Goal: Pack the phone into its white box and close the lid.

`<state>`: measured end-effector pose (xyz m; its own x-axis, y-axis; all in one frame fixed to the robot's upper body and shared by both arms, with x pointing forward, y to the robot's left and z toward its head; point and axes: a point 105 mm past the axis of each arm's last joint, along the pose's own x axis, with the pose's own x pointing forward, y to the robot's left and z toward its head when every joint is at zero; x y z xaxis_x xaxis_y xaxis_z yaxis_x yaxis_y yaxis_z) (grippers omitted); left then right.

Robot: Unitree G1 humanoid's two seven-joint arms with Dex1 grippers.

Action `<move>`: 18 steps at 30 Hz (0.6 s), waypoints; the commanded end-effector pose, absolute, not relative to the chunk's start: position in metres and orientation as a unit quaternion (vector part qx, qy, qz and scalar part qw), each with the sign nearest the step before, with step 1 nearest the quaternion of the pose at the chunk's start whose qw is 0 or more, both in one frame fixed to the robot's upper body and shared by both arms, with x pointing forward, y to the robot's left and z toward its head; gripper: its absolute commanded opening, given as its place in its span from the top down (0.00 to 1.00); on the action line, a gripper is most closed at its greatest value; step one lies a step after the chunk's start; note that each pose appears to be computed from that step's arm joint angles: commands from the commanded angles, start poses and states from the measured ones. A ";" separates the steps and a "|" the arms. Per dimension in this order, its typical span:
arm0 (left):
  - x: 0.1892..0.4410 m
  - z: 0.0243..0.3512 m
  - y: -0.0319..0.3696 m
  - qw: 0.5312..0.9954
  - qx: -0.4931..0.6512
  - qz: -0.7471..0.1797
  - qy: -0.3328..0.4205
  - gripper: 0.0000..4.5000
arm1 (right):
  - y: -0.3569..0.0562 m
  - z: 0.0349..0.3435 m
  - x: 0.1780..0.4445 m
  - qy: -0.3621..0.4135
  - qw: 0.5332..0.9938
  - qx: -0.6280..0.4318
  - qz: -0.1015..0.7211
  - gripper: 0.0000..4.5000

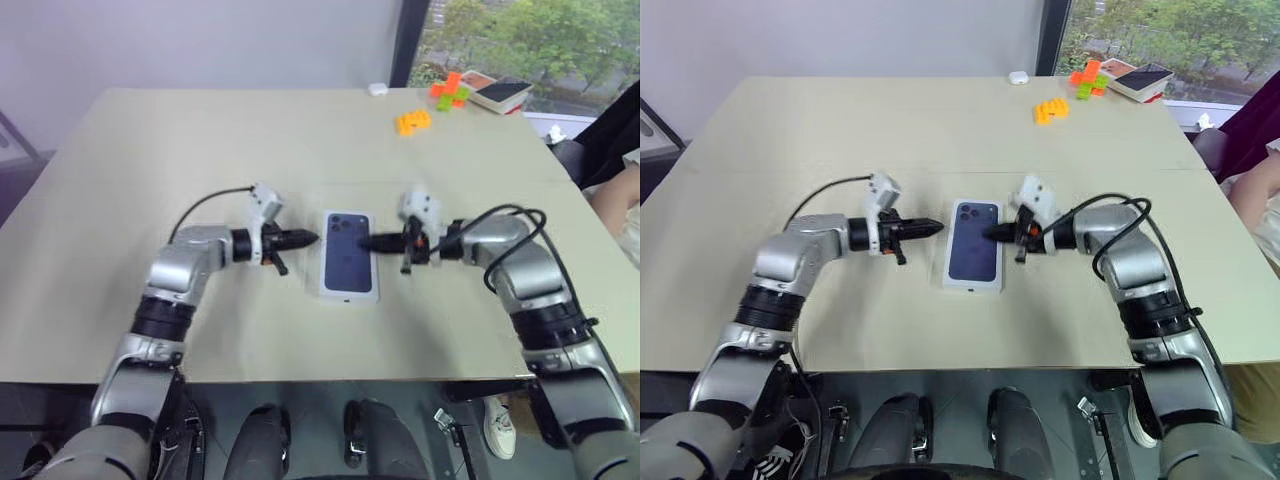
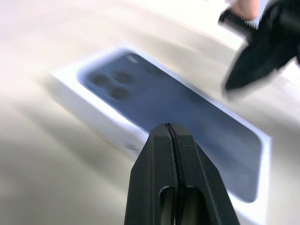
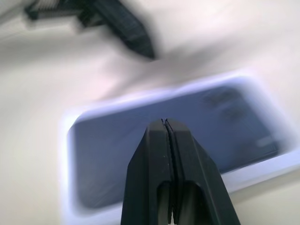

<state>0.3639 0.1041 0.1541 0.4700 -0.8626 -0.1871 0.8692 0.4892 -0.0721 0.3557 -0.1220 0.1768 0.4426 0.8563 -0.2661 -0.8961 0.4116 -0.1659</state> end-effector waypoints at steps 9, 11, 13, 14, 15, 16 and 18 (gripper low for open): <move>0.333 0.176 0.200 0.899 0.052 -0.432 0.045 0.00 | -0.170 0.189 0.356 0.009 0.850 -0.188 0.492 0.01; 0.325 0.172 0.209 0.901 0.054 -0.428 0.054 0.00 | -0.176 0.190 0.352 0.004 0.847 -0.198 0.494 0.01; 0.315 0.167 0.223 0.908 0.059 -0.410 0.058 0.00 | -0.189 0.189 0.350 0.009 0.850 -0.204 0.486 0.01; 0.311 0.166 0.227 0.910 0.062 -0.405 0.059 0.00 | -0.194 0.188 0.348 0.012 0.851 -0.203 0.485 0.01; 0.307 0.164 0.231 0.912 0.064 -0.401 0.063 0.00 | -0.200 0.186 0.347 0.019 0.852 -0.206 0.481 0.01; 0.303 0.163 0.235 0.914 0.063 -0.395 0.064 0.00 | -0.206 0.182 0.346 0.024 0.854 -0.210 0.475 0.01; 0.299 0.161 0.242 0.919 0.060 -0.383 0.066 0.00 | -0.214 0.177 0.342 0.036 0.855 -0.207 0.475 0.01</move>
<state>0.3014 0.2370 0.1400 0.6779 -0.7004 -0.2233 0.7182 0.6958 -0.0021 0.3458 -0.2085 0.1669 0.5441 0.7891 -0.2851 -0.8330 0.4674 -0.2963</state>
